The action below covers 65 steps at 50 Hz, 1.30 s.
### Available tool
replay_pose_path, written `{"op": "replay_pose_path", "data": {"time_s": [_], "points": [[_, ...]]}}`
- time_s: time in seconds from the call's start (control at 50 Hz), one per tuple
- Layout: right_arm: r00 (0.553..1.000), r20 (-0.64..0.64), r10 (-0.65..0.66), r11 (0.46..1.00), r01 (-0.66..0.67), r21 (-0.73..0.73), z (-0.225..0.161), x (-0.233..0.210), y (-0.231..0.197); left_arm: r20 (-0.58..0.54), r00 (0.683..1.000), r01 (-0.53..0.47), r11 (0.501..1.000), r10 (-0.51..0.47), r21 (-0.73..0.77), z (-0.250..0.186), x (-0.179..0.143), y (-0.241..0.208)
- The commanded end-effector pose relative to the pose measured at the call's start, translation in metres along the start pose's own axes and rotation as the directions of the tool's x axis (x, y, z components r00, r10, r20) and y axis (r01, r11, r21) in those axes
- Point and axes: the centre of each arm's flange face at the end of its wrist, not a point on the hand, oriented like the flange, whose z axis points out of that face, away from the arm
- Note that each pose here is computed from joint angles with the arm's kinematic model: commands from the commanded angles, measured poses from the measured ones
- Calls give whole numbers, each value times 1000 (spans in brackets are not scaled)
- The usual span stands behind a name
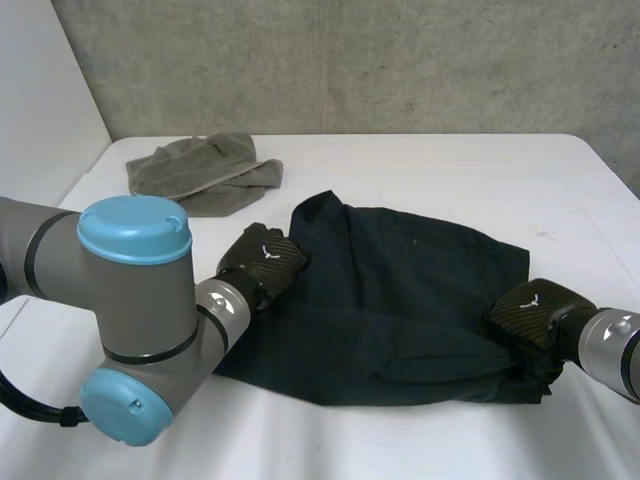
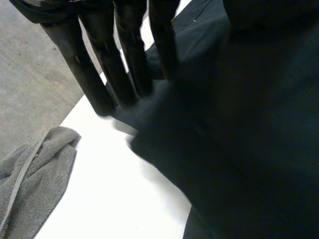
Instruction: Fold the laundry.
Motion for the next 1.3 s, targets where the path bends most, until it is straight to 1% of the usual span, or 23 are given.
{"op": "replay_pose_path", "data": {"time_s": [0.02,0.06,0.14,0.16,0.18,0.24,0.28,0.38,0.44,0.52,0.6,0.64,1.06,1.3], "points": [[1000,30,3,1000,-2,-27,-2,-11,10,27,1000,3,1000,-3,12,8,-13,-4],[999,44,-5,999,7,-36,-4,-16,13,60,998,16,1000,-16,-6,14,-28,3],[992,59,-112,994,113,-9,-16,-29,18,118,992,45,999,-42,-19,20,-56,12],[983,52,-174,985,173,21,-20,-34,19,118,992,47,999,-45,-15,20,-59,13],[978,45,-205,978,203,35,-22,-37,20,118,992,49,999,-48,-11,21,-62,13],[956,5,-293,953,291,85,-28,-41,19,86,995,53,998,-54,15,23,-66,13],[948,-17,-319,942,319,101,-30,-43,19,56,997,53,998,-55,36,24,-65,12],[947,-64,-316,940,321,115,-31,-37,20,-13,999,52,997,-51,55,29,-56,15],[948,-65,-310,942,316,109,-31,-36,21,-78,996,54,996,-49,66,39,-44,20],[948,-70,-310,943,316,106,-30,-35,22,-141,989,58,994,-45,93,48,-36,22],[949,-72,-308,944,314,104,-30,-35,22,-192,980,67,992,-46,103,57,-30,28],[949,-72,-308,944,314,104,-30,-35,22,-198,979,68,993,-47,100,61,-29,31],[954,-53,-295,950,299,94,-31,-40,27,-185,982,63,992,-42,109,88,-29,41],[959,-59,-279,956,283,82,-30,-36,30,-24,999,47,999,-47,0,92,-41,54]]}}
